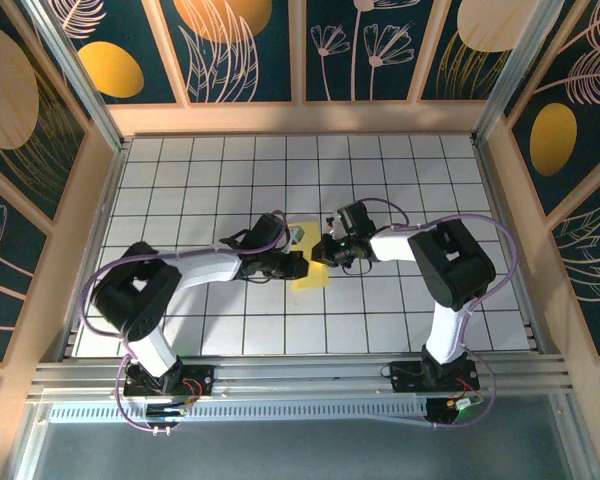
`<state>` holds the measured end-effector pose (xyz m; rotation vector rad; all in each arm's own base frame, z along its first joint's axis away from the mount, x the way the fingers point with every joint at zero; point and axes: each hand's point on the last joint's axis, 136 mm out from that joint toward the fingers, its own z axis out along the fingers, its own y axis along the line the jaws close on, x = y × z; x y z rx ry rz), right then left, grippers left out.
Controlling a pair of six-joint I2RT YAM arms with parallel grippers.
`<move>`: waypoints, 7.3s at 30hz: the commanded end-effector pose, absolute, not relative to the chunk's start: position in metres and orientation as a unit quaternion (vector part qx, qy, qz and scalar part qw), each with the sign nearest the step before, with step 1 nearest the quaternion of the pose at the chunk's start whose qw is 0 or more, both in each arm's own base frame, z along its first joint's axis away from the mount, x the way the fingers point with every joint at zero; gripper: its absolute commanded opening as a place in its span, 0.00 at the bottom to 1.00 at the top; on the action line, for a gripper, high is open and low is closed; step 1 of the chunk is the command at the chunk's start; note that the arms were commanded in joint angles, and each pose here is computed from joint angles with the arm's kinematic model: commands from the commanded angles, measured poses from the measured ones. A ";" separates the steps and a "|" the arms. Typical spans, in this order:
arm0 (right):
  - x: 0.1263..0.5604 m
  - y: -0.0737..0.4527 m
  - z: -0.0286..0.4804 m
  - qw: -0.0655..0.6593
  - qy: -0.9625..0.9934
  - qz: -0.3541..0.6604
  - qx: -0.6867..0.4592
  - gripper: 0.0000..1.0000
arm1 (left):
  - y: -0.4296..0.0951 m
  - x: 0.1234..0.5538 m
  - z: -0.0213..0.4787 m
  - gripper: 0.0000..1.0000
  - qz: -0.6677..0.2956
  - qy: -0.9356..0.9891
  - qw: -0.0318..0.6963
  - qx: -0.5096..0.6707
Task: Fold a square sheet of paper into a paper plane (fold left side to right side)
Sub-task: Fold the triangle a second time at the center of the table, then turn over the paper at the center of the table.
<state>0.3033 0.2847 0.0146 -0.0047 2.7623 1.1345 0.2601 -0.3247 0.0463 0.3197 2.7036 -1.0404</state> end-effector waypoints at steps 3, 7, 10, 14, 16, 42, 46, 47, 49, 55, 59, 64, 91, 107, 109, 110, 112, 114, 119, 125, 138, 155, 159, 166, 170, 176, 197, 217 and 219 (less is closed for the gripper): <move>0.281 0.256 -0.038 0.027 0.956 0.292 0.027 0.00 | -0.333 0.273 0.030 0.00 -0.345 0.928 0.097 0.104; 0.280 0.257 -0.037 0.026 0.956 0.293 0.027 0.00 | -0.337 0.280 0.026 0.00 -0.340 0.929 0.098 0.105; 0.280 0.257 -0.038 0.026 0.955 0.293 0.027 0.00 | -0.334 0.279 0.018 0.00 -0.329 0.934 0.093 0.104; 0.280 0.256 -0.040 0.024 0.957 0.288 0.028 0.00 | -0.326 0.276 0.010 0.00 -0.309 0.941 0.090 0.105; 0.279 0.255 -0.040 0.025 0.958 0.286 0.027 0.00 | -0.323 0.276 0.007 0.00 -0.300 0.944 0.090 0.106; 0.280 0.250 -0.043 0.021 0.960 0.277 0.027 0.00 | -0.282 0.223 -0.009 0.00 -0.278 0.948 0.056 0.144; 0.280 0.250 -0.043 0.021 0.960 0.277 0.028 0.00 | -0.270 0.216 -0.010 0.00 -0.256 0.952 0.057 0.158; 0.279 0.250 -0.043 0.020 0.960 0.277 0.028 0.00 | -0.267 0.217 -0.010 0.00 -0.248 0.954 0.061 0.158; 0.280 0.250 -0.042 0.021 0.960 0.278 0.027 0.00 | -0.263 0.218 -0.011 0.00 -0.240 0.956 0.065 0.155; 0.282 0.252 -0.039 0.022 0.959 0.282 0.025 0.00 | -0.265 0.220 0.001 0.00 -0.251 0.953 0.080 0.152; 0.295 0.265 -0.018 0.040 0.950 0.311 0.016 0.00 | -0.266 0.219 -0.001 0.00 -0.253 0.952 0.077 0.151; 0.315 0.278 0.021 0.082 0.938 0.337 0.002 0.00 | -0.269 0.223 0.000 0.00 -0.257 0.952 0.081 0.145; 0.275 0.302 0.008 0.064 0.940 0.335 -0.014 0.00 | -0.255 0.223 -0.011 0.00 -0.217 0.965 0.077 0.127; 0.318 0.259 0.002 0.092 0.945 0.313 0.023 0.00 | -0.248 0.218 -0.018 0.00 -0.207 0.968 0.070 0.124; 0.328 0.251 0.002 0.099 0.945 0.311 0.030 0.00 | -0.249 0.219 -0.018 0.00 -0.211 0.967 0.071 0.125; 0.332 0.249 0.003 0.102 0.944 0.311 0.031 0.00 | -0.251 0.219 -0.016 0.00 -0.215 0.966 0.073 0.126; 0.340 0.244 0.005 0.108 0.944 0.310 0.034 0.00 | -0.256 0.221 -0.012 0.00 -0.228 0.963 0.078 0.125; 0.348 0.239 0.011 0.119 0.942 0.312 0.036 0.00 | -0.264 0.227 -0.005 0.00 -0.246 0.958 0.086 0.120; 0.359 0.233 0.038 0.151 0.930 0.332 0.038 0.00 | -0.289 0.248 0.032 0.03 -0.300 0.938 0.130 0.112; 0.351 0.237 0.063 0.159 0.918 0.363 0.022 0.00 | -0.302 0.286 0.079 0.25 -0.342 0.916 0.188 0.089; 0.343 0.180 0.089 0.245 0.919 0.305 0.044 0.47 | -0.321 0.342 0.073 0.44 -0.443 0.879 0.168 0.049; 0.333 0.158 0.081 0.242 0.923 0.292 0.065 0.51 | -0.333 0.359 0.035 0.41 -0.420 0.896 0.131 0.054; 0.332 0.159 0.079 0.238 0.924 0.294 0.065 0.51 | -0.332 0.359 0.027 0.39 -0.413 0.901 0.126 0.051; 0.331 0.159 0.076 0.234 0.925 0.293 0.067 0.51 | -0.332 0.362 0.023 0.39 -0.406 0.904 0.126 0.050; 0.330 0.159 0.075 0.232 0.925 0.295 0.067 0.51 | -0.328 0.364 0.023 0.41 -0.395 0.908 0.135 0.045; 0.330 0.160 0.074 0.230 0.924 0.297 0.069 0.51 | -0.324 0.366 0.034 0.41 -0.392 0.906 0.153 0.040; 0.328 0.162 0.071 0.224 0.924 0.303 0.068 0.51 | -0.335 0.367 0.028 0.27 -0.414 0.900 0.134 0.039; 0.320 0.211 0.093 0.203 0.863 0.462 0.029 0.51 | -0.335 0.362 0.118 0.02 -0.488 0.839 0.233 0.058; 0.320 0.219 0.095 0.203 0.852 0.482 0.024 0.52 | -0.333 0.356 0.122 0.02 -0.499 0.833 0.233 0.051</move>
